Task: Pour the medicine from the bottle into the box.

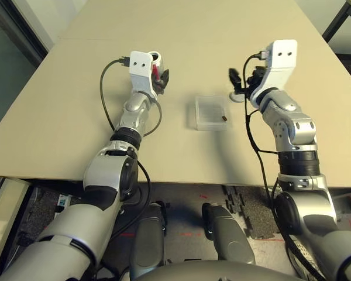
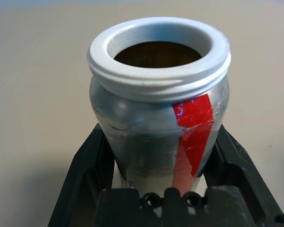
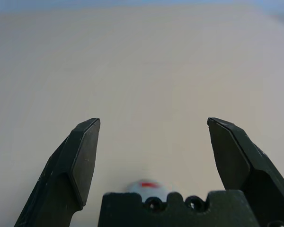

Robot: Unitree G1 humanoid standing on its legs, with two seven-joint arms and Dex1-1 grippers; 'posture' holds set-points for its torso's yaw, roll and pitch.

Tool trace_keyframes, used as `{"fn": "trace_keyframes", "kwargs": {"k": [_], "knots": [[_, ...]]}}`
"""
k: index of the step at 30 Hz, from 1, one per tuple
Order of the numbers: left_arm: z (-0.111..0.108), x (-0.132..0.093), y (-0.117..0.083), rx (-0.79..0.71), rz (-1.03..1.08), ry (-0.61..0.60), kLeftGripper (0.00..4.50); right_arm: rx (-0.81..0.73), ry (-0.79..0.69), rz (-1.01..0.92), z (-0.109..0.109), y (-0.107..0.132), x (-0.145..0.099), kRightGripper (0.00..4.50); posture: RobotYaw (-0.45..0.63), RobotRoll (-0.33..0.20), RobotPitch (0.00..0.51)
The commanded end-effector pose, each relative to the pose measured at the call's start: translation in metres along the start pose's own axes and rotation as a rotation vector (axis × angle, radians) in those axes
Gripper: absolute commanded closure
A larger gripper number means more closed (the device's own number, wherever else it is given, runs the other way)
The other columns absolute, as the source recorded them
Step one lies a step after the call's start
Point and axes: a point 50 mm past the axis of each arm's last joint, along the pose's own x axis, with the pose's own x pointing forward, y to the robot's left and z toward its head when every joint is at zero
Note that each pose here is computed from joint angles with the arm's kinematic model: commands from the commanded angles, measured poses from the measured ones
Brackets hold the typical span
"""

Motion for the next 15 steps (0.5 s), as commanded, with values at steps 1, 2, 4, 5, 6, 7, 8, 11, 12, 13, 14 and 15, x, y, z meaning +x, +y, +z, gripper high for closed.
{"fn": "trace_keyframes", "kwargs": {"k": [1, 2, 4, 5, 6, 7, 8, 11, 12, 13, 14, 15], "knots": [[-0.008, -0.003, 0.006, 0.008, 0.016, 0.042, 1.73, 0.0, 0.002, -0.085, -0.012, -0.014, -0.001, 0.0, -0.14, 0.0, 0.18], [-0.009, -0.004, 0.007, 0.008, 0.019, 0.046, 1.73, -0.002, 0.0, -0.099, -0.014, -0.017, -0.001, 0.0, -0.14, 0.0, 0.179], [-0.011, -0.005, 0.009, 0.01, 0.024, 0.055, 1.73, -0.007, -0.002, -0.115, -0.017, -0.022, -0.001, 0.0, -0.14, 0.0, 0.177], [-0.012, -0.006, 0.01, 0.008, 0.027, 0.063, 1.73, -0.01, -0.002, -0.119, -0.018, -0.024, -0.001, 0.0, -0.14, 0.0, 0.176], [-0.014, -0.007, 0.011, 0.009, 0.029, 0.068, 1.73, -0.012, -0.008, -0.125, -0.019, -0.026, -0.001, 0.0, -0.14, 0.0, 0.176], [-0.015, -0.007, 0.012, 0.012, 0.029, 0.074, 1.73, -0.013, -0.013, -0.127, -0.019, -0.027, -0.001, 0.0, -0.14, 0.0, 0.175], [-0.017, -0.008, 0.012, 0.014, 0.025, 0.083, 1.73, -0.023, -0.018, -0.114, -0.019, -0.027, 0.0, 0.0, -0.14, 0.0, 0.174], [-0.024, -0.01, 0.011, 0.001, 0.022, 0.111, 1.73, -0.02, -0.02, -0.11, -0.02, -0.025, 0.0, 0.0, -0.14, 0.0, 0.171], [-0.024, -0.01, 0.011, -0.003, 0.022, 0.115, 1.73, -0.017, -0.019, -0.113, -0.021, -0.025, 0.0, 0.0, -0.14, 0.0, 0.171], [-0.026, -0.011, 0.012, -0.009, 0.026, 0.126, 1.73, -0.014, -0.019, -0.115, -0.021, -0.025, 0.0, 0.0, -0.14, 0.0, 0.17], [-0.029, -0.011, 0.012, -0.016, 0.028, 0.137, 1.73, -0.013, -0.019, -0.117, -0.021, -0.025, 0.0, 0.0, -0.14, 0.0, 0.169], [-0.031, -0.012, 0.012, -0.019, 0.029, 0.147, 1.73, -0.007, -0.015, -0.123, -0.022, -0.026, 0.0, 0.0, -0.14, 0.0, 0.168]]}}
